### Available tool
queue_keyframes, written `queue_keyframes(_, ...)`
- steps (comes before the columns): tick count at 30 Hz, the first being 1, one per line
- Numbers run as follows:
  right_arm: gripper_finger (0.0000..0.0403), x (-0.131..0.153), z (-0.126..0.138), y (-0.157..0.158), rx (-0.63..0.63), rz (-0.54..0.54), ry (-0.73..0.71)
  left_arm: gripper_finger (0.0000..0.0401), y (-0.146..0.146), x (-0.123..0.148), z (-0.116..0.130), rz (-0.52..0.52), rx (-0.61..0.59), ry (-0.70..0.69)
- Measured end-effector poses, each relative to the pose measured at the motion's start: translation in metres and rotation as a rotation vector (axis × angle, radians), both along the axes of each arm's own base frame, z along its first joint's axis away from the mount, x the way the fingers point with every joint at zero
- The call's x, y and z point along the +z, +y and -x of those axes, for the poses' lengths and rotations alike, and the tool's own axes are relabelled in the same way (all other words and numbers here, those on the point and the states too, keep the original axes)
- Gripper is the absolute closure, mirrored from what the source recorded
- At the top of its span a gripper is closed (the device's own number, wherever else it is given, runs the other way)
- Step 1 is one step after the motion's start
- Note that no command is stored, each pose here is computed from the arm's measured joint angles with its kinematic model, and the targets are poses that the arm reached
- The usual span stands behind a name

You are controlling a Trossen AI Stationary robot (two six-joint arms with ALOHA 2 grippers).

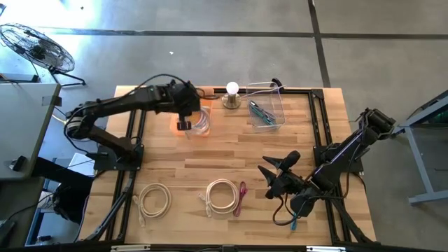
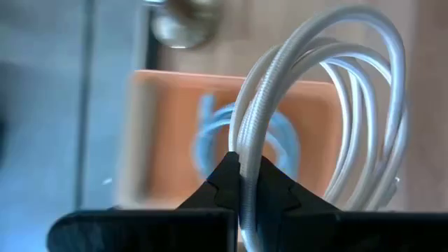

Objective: Pick & Place USB Port
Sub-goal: Put the top light brown HDMI cable into the orange bin

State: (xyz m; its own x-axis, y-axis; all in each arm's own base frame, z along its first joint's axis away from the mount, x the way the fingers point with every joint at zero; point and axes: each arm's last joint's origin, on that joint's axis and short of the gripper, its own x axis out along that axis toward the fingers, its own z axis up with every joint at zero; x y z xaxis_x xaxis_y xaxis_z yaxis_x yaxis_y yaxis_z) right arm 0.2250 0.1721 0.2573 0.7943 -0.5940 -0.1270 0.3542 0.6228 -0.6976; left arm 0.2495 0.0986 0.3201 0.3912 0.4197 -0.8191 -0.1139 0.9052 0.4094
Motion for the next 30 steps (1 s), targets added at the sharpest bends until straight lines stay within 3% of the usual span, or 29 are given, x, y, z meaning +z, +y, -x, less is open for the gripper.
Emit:
queue_keyframes(6,0.0215,0.000,0.000,0.000,-0.001,-0.002,-0.001,0.0376,0.019,0.030,0.014,-0.045,0.051,-0.003)
queue_keyframes(11,0.0215,0.000,0.000,0.000,-0.003,-0.015,-0.011,0.0387,0.048,0.028,0.029,-0.004,0.118,0.010)
queue_keyframes(19,0.0215,0.000,0.000,0.000,-0.003,-0.020,-0.014,0.0370,0.080,-0.017,0.031,0.174,0.074,0.016)
queue_keyframes(24,0.0215,0.000,0.000,0.000,-0.003,-0.017,-0.012,0.0375,0.091,-0.049,0.022,0.201,0.037,0.052)
queue_keyframes(30,0.0215,0.000,0.000,0.000,-0.003,-0.014,-0.009,0.0372,0.100,-0.068,0.011,0.202,0.027,0.093)
